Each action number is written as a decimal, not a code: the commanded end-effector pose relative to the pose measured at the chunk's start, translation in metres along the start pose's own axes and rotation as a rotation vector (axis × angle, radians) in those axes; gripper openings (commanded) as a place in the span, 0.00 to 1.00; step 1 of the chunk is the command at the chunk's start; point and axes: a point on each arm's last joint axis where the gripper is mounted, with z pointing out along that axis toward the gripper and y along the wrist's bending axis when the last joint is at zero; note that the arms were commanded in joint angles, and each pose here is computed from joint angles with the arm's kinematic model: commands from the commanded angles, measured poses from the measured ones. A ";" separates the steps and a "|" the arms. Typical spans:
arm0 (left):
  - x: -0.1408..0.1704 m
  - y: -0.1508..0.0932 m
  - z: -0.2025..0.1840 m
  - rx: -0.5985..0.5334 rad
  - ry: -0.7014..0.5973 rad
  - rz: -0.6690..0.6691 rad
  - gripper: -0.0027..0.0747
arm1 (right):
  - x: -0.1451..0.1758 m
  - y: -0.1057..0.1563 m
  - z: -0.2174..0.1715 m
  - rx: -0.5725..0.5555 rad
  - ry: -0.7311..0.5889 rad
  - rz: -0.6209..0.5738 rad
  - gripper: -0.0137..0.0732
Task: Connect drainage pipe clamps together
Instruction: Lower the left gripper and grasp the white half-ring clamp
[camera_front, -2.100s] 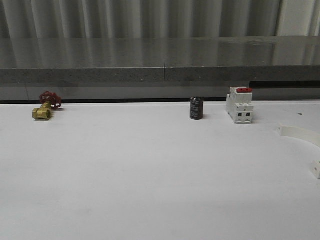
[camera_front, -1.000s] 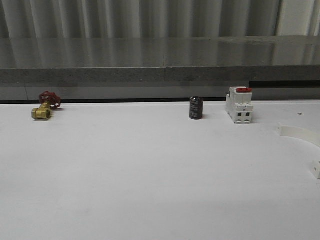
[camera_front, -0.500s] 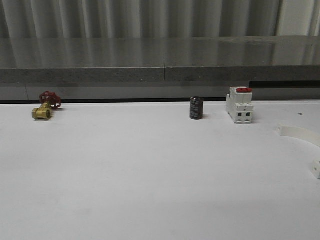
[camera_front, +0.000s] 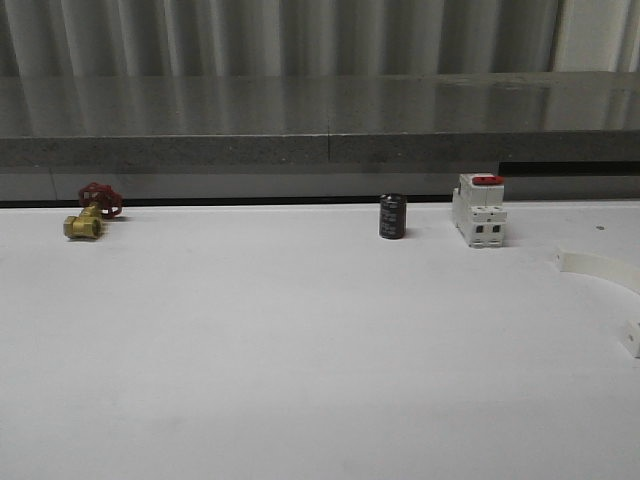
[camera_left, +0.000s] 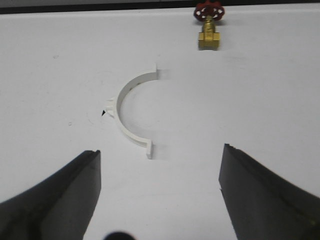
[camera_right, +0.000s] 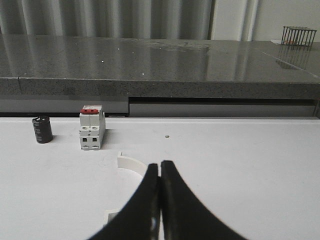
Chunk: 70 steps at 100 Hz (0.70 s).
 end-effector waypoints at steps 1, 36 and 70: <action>-0.030 0.011 0.009 -0.029 -0.032 -0.049 0.68 | -0.014 0.000 -0.002 0.005 -0.114 -0.011 0.08; -0.069 0.061 0.109 -0.087 0.430 -0.191 0.68 | -0.014 0.000 -0.002 0.005 -0.114 -0.011 0.08; -0.074 0.076 0.205 -0.054 0.664 -0.229 0.68 | -0.014 0.000 -0.002 0.005 -0.114 -0.011 0.08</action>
